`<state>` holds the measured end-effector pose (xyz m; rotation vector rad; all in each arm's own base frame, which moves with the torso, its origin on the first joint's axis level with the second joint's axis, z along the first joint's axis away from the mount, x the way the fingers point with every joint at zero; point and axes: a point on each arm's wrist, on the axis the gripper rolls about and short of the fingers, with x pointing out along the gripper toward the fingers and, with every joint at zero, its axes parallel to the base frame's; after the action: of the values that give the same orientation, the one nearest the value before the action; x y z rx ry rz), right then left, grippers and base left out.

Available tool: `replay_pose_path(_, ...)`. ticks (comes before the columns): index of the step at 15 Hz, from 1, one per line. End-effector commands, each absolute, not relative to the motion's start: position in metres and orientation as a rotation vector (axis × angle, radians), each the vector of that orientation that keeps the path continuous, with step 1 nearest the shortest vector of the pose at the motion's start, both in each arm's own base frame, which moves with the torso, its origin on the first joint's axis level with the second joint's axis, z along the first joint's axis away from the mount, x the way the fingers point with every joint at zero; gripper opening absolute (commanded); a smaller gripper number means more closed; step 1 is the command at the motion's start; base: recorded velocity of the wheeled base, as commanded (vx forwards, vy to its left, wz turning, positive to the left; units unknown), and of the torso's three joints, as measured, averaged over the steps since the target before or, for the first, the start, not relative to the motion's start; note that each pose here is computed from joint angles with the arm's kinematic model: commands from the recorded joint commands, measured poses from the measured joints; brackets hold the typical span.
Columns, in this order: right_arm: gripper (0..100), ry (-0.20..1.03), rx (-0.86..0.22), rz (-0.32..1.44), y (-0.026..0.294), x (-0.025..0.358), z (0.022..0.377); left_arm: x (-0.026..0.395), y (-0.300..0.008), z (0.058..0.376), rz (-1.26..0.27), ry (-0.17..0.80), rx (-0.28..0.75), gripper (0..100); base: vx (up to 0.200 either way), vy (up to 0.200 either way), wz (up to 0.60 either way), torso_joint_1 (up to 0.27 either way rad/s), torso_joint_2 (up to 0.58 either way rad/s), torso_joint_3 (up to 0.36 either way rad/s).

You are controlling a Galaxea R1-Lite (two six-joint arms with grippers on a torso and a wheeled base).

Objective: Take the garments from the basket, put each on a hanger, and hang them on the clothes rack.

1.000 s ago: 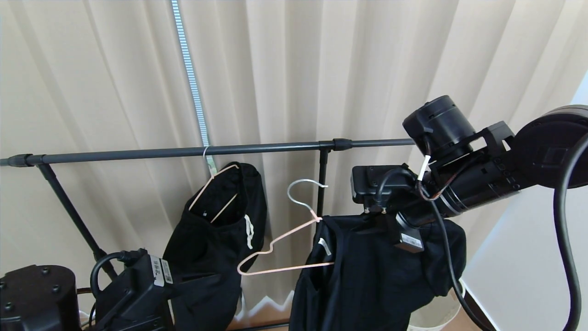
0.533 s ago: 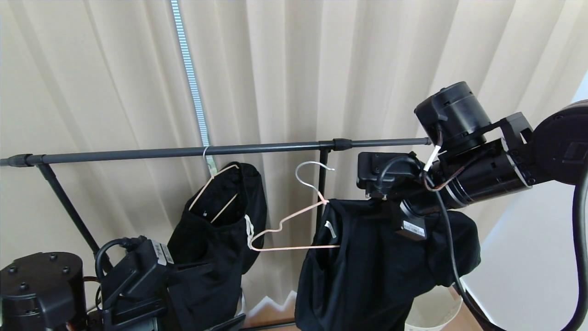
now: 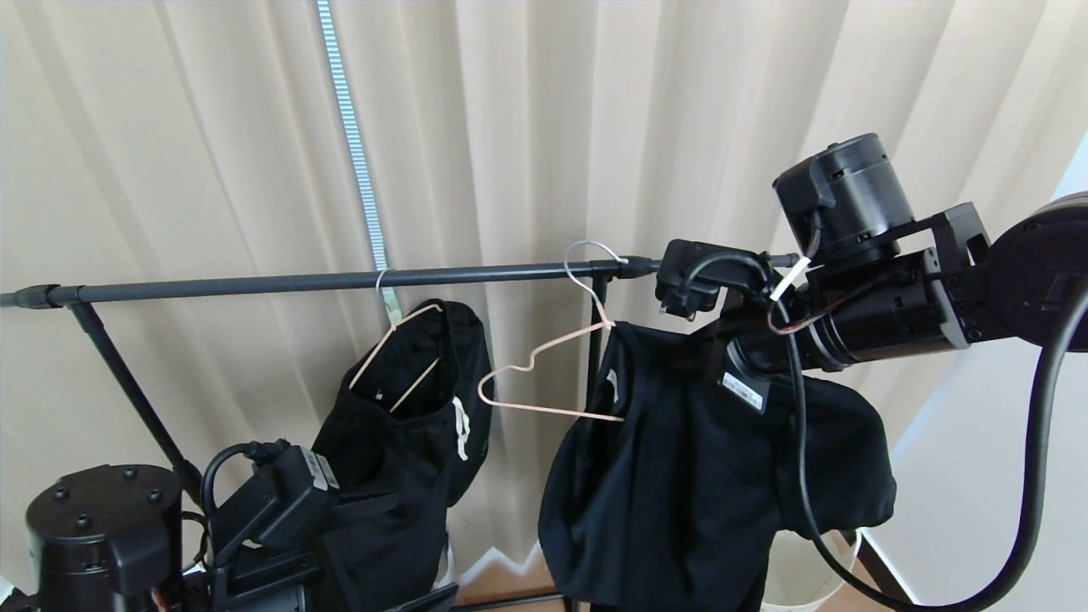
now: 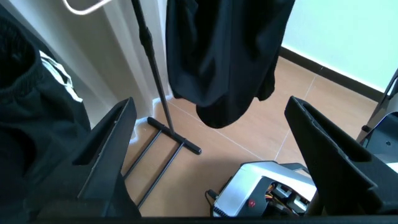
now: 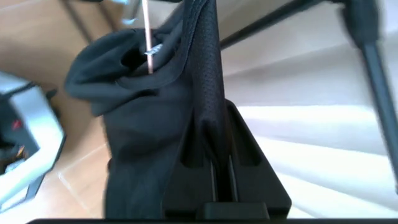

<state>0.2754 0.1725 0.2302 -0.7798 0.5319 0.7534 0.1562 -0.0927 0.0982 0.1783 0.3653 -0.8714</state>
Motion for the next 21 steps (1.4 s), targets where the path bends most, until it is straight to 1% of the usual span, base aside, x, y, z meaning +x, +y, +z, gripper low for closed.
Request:
replay_pose_path(1, 0, 0.539, -0.766, 0.752, 0.17, 0.27, 0.224, 0.16, -0.095, 0.094, -0.869, 0.391, 0.178, 100, 0.0, 0.0, 0.0, 0.0, 0.0, 0.0)
replay_pose_path(3, 0, 0.527, -0.751, 0.745, 0.167, 0.265, 0.216, 0.163, -0.096, 0.089, -0.868, 0.416, 0.181, 100, 0.0, 0.0, 0.0, 0.0, 0.0, 0.0)
replay_pose_path(4, 0, 0.498, -0.74, 0.743, 0.16, 0.255, 0.21, 0.164, -0.097, 0.085, -0.866, 0.439, 0.186, 100, 0.0, 0.0, 0.0, 0.0, 0.0, 0.0)
replay_pose_path(8, 0, 0.488, -0.737, 0.742, 0.147, 0.232, 0.186, 0.166, -0.099, 0.082, -0.871, 0.451, 0.185, 100, 0.0, 0.0, 0.0, 0.0, 0.0, 0.0)
replay_pose_path(10, 0, 0.474, -0.701, 0.728, 0.144, 0.227, 0.174, 0.172, -0.102, 0.076, -0.868, 0.481, 0.188, 100, 0.0, 0.0, 0.0, 0.0, 0.0, 0.0)
replay_pose_path(13, 0, 0.449, -0.642, 0.722, 0.15, 0.224, 0.177, 0.174, -0.108, 0.067, -0.874, 0.524, 0.199, 100, 0.0, 0.0, 0.0, 0.0, 0.0, 0.0)
replay_pose_path(14, 0, 0.442, -0.637, 0.722, 0.149, 0.222, 0.179, 0.174, -0.112, 0.067, -0.854, 0.529, 0.19, 100, 0.0, 0.0, 0.0, 0.0, 0.0, 0.0)
replay_pose_path(16, 0, 0.428, -0.632, 0.745, 0.155, 0.216, 0.181, 0.175, -0.127, 0.071, -0.805, 0.513, 0.146, 100, 0.0, 0.0, 0.0, 0.0, 0.0, 0.0)
replay_pose_path(17, 0, 0.427, -0.609, 0.749, 0.157, 0.213, 0.183, 0.175, -0.136, 0.071, -0.787, 0.514, 0.135, 100, 0.0, 0.0, 0.0, 0.0, 0.0, 0.0)
replay_pose_path(19, 0, 0.42, -0.588, 0.766, 0.163, 0.208, 0.185, 0.176, -0.147, 0.069, -0.761, 0.515, 0.138, 100, 0.0, 0.0, 0.0, 0.0, 0.0, 0.0)
replay_pose_path(21, 0, 0.405, -0.585, 0.787, 0.167, 0.202, 0.188, 0.179, -0.164, 0.06, -0.72, 0.518, 0.134, 100, 0.0, 0.0, 0.0, 0.0, 0.0, 0.0)
